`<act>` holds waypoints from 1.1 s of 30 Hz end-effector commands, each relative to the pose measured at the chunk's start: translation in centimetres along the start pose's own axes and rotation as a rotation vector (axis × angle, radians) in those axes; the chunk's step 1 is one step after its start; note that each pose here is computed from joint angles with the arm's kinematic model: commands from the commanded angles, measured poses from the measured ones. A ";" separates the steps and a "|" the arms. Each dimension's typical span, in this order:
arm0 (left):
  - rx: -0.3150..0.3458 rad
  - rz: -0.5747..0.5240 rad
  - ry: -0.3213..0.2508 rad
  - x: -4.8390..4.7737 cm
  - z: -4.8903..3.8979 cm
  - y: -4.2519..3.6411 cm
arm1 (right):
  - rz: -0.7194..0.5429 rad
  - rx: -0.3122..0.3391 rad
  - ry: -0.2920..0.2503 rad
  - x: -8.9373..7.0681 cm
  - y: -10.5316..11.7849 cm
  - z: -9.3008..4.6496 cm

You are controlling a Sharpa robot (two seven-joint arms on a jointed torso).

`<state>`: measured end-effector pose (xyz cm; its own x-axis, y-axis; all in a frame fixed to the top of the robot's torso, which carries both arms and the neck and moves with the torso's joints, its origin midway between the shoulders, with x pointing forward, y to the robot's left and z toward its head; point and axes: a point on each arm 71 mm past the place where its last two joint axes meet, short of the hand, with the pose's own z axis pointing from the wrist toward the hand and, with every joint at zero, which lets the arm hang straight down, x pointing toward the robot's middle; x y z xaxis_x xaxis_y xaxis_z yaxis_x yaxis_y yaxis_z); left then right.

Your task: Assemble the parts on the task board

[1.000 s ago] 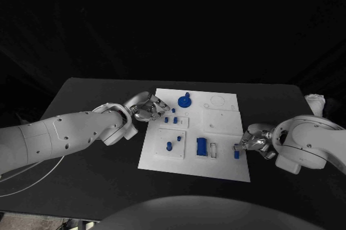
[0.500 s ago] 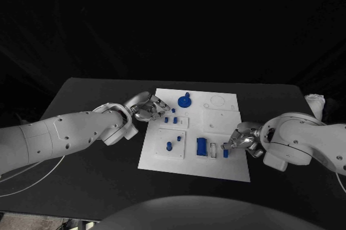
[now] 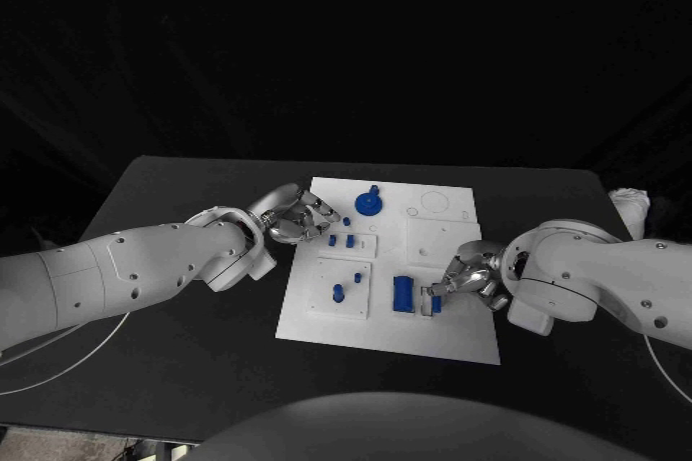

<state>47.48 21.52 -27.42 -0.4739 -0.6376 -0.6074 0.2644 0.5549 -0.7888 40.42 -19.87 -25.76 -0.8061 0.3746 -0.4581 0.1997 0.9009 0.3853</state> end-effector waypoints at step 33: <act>0.002 -0.011 0.017 0.29 0.13 -0.16 | -0.009 0.005 0.049 0.5 0.2 0.9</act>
<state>47.48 21.41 -27.47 -0.4774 -0.6364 -0.6058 0.2622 0.5549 -0.7895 40.74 -19.36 -26.53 -0.8205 0.3723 -0.4337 0.2074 0.9010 0.3809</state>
